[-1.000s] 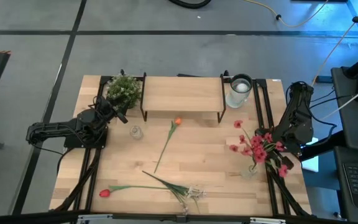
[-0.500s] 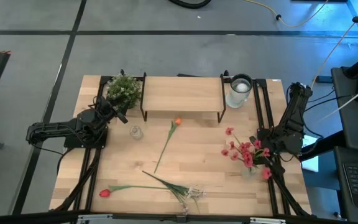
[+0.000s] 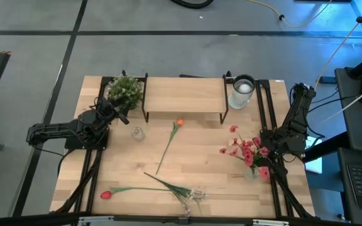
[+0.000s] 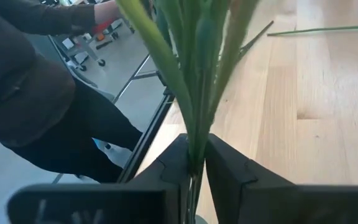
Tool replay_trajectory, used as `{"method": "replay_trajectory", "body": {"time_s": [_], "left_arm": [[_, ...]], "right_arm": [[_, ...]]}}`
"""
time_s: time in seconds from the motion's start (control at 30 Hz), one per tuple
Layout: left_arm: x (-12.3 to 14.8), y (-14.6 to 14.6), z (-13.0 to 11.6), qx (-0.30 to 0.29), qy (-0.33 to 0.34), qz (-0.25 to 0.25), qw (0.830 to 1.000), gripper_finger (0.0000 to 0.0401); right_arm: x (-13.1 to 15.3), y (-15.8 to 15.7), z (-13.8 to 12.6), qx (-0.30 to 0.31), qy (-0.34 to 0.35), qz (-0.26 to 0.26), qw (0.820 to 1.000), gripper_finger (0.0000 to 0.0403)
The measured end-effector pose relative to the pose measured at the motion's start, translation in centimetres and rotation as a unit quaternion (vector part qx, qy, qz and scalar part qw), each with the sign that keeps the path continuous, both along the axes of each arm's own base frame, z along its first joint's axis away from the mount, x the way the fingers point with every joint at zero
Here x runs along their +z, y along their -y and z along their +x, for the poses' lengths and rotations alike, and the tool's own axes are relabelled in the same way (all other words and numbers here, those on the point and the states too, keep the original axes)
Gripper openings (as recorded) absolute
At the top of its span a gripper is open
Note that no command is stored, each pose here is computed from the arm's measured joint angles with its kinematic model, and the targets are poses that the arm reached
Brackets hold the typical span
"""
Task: Pick and place flowers into a vace then onto a shelf
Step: Put the bottom red flowers into the bottom transparent vase
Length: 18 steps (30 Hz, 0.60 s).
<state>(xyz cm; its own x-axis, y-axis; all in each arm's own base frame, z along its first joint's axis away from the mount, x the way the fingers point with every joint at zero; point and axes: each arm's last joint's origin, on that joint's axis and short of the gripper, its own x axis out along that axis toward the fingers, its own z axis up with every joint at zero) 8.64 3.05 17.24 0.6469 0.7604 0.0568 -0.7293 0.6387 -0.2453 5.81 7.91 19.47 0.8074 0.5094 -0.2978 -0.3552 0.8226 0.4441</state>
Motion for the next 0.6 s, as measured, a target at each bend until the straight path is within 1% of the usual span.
{"method": "replay_trajectory", "body": {"time_s": [0.1,0.2,0.37,0.47,0.53,0.6], "left_arm": [[0.01,0.00,0.00,0.000,0.000,0.000,1.000,0.0235],[0.01,0.00,0.00,0.000,0.000,0.000,1.000,0.0235],[0.00,0.00,0.00,0.000,0.000,0.000,1.000,0.0235],[0.00,0.00,0.00,0.000,0.000,0.000,1.000,0.0235],[0.01,0.00,0.00,0.000,0.000,0.000,1.000,0.0235],[0.01,0.00,0.00,0.000,0.000,0.000,1.000,0.0235]], "right_arm": [[0.00,0.00,0.00,-0.003,-0.006,0.009,1.000,0.0075],[-0.01,0.00,0.00,-0.008,-0.013,0.021,1.000,0.0101],[-0.01,0.00,0.00,-0.006,-0.012,0.018,1.000,0.0141],[-0.01,-0.07,-0.06,0.008,-0.019,0.023,1.000,0.0154],[0.19,-0.16,-0.15,0.029,-0.025,0.030,0.999,0.0157],[0.62,-0.16,-0.20,0.034,-0.029,0.043,0.998,0.0158]]}}
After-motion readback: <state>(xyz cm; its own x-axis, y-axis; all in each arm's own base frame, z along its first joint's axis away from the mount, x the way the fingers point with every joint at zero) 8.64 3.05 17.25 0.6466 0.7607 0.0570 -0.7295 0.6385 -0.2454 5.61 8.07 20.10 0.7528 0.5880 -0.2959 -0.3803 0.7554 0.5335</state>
